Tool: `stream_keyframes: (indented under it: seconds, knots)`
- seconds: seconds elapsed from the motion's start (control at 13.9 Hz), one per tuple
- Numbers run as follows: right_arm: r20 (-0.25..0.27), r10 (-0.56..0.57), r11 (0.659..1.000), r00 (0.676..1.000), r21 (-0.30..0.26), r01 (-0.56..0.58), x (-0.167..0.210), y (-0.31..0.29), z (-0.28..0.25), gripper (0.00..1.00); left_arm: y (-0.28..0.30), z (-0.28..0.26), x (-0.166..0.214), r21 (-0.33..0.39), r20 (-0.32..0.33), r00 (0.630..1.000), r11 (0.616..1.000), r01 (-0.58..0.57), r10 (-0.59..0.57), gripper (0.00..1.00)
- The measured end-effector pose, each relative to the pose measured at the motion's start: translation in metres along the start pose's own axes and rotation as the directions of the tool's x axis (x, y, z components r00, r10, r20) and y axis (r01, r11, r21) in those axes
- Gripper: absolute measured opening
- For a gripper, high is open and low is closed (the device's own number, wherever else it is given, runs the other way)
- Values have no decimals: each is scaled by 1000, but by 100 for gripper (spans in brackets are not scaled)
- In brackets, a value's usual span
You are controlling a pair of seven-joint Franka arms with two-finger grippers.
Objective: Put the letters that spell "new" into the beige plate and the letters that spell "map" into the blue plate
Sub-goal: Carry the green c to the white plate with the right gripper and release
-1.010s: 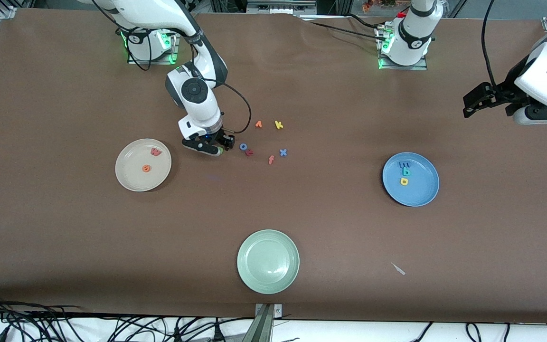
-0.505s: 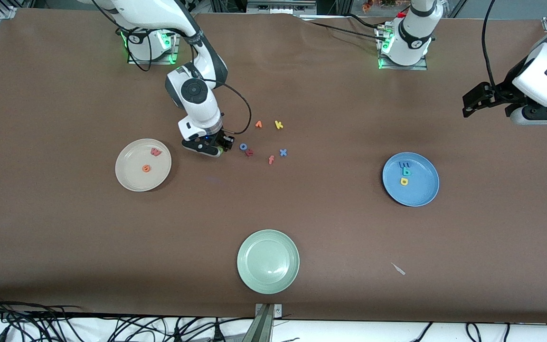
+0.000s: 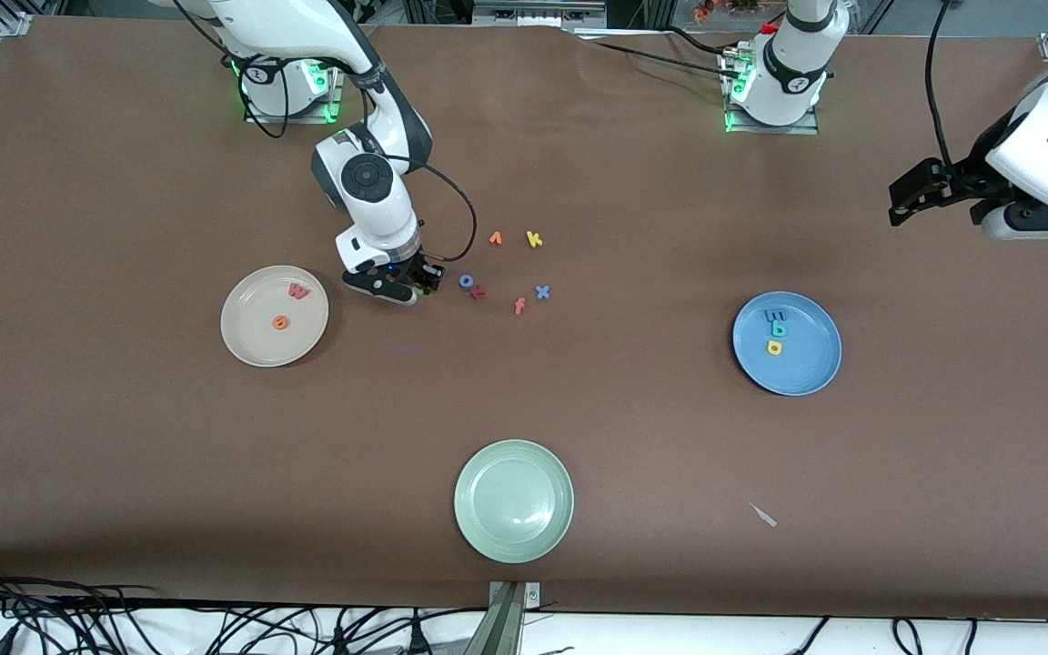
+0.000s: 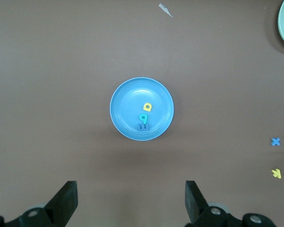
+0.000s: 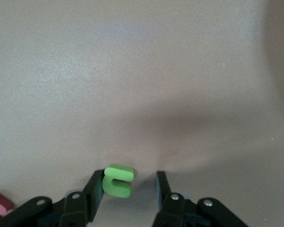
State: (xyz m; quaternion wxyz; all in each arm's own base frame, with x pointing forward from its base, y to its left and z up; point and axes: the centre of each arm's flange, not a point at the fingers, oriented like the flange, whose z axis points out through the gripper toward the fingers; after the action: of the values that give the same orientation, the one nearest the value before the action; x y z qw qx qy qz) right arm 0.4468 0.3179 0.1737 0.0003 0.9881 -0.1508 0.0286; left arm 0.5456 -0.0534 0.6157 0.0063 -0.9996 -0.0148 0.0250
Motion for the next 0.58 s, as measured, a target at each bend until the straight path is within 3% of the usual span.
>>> stream_keyframes:
  seconds: [0.14,0.22,0.43,0.58]
  knots:
    - [-2,-2,1000,1000,1,2,0,-1,-1,46,3,-1,0,0,-3,1000,1000,-6,6,100]
    - [-3,-2,1000,1000,2,2,1,-1,-1,37,4,-2,0,0,-5,1000,1000,-7,7,100]
    - [-4,-3,1000,1000,1,3,2,-1,-2,27,4,-3,0,-1,-8,1000,1000,-8,8,100]
    - [-4,-18,1000,1000,1,18,2,-1,-2,27,5,-3,0,-1,-7,1000,1000,-9,9,100]
